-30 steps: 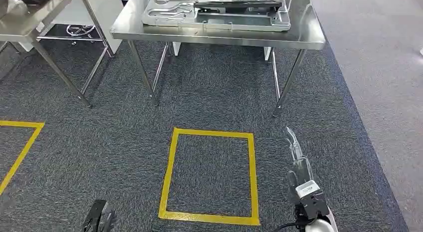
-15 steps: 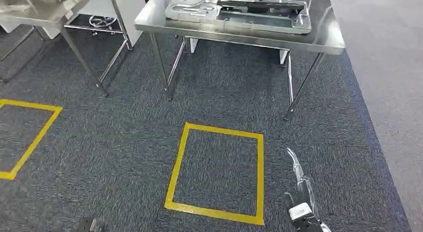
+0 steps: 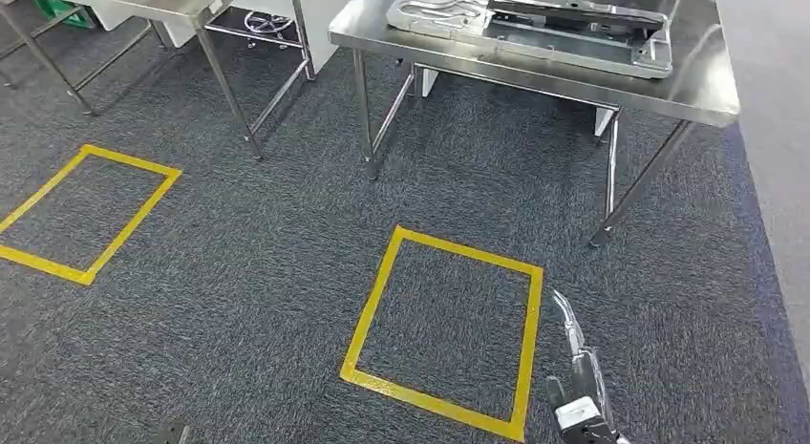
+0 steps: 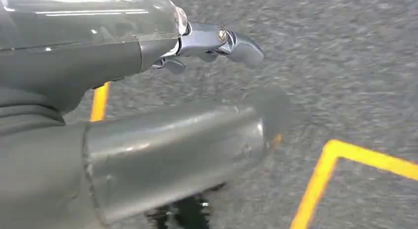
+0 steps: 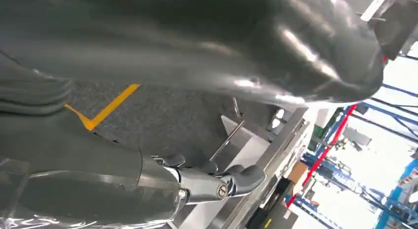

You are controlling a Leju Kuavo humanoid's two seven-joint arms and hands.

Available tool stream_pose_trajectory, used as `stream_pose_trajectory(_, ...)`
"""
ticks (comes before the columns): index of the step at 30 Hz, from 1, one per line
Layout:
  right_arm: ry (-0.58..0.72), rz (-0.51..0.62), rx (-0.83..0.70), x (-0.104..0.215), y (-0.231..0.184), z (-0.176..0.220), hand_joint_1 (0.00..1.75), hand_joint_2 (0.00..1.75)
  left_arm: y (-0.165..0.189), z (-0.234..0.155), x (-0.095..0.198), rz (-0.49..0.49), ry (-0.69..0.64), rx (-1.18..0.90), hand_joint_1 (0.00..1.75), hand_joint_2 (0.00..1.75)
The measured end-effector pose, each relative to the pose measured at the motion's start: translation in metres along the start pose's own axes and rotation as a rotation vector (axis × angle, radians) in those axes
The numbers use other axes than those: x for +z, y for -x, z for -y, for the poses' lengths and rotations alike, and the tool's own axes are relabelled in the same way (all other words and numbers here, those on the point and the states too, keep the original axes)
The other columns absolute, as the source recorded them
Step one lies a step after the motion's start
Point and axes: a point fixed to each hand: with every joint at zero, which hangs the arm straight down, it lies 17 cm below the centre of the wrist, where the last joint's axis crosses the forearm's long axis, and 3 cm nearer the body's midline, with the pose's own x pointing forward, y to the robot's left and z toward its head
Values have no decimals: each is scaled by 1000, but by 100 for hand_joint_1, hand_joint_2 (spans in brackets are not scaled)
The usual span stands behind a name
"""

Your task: Take the parts from the cabinet and place them on the table.

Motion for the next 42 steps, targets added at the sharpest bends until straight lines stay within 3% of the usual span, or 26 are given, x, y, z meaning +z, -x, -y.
stream_pose_trajectory(11,26,-96,58,17,26,2,0,0,10,9,4,-16,21,-27,0,0)
stream_pose_trajectory(14,35,-178,151,27,54,8,0,0,21,9,7,-48,19,-32,0,0)
stream_pose_trajectory(17,63,-319,277,49,111,27,0,0,31,12,10,-88,21,-28,0,0)
stream_pose_trajectory(20,80,-539,354,101,188,47,0,0,33,16,10,-105,25,-28,0,0)
stream_pose_trajectory(24,121,-1056,264,251,287,64,0,0,46,24,15,-147,35,-32,0,0)
stream_pose_trajectory(26,153,-1207,225,302,301,70,0,0,48,33,17,-152,49,-30,0,0)
stream_pose_trajectory(30,187,-1484,69,365,310,39,0,0,52,37,19,-171,52,-24,0,0)
stream_pose_trajectory(36,133,-1746,-153,425,295,-20,0,0,50,49,19,-182,69,-9,0,0)
stream_pose_trajectory(42,-34,-1770,-289,425,283,-63,0,0,47,54,18,-177,95,-43,0,0)
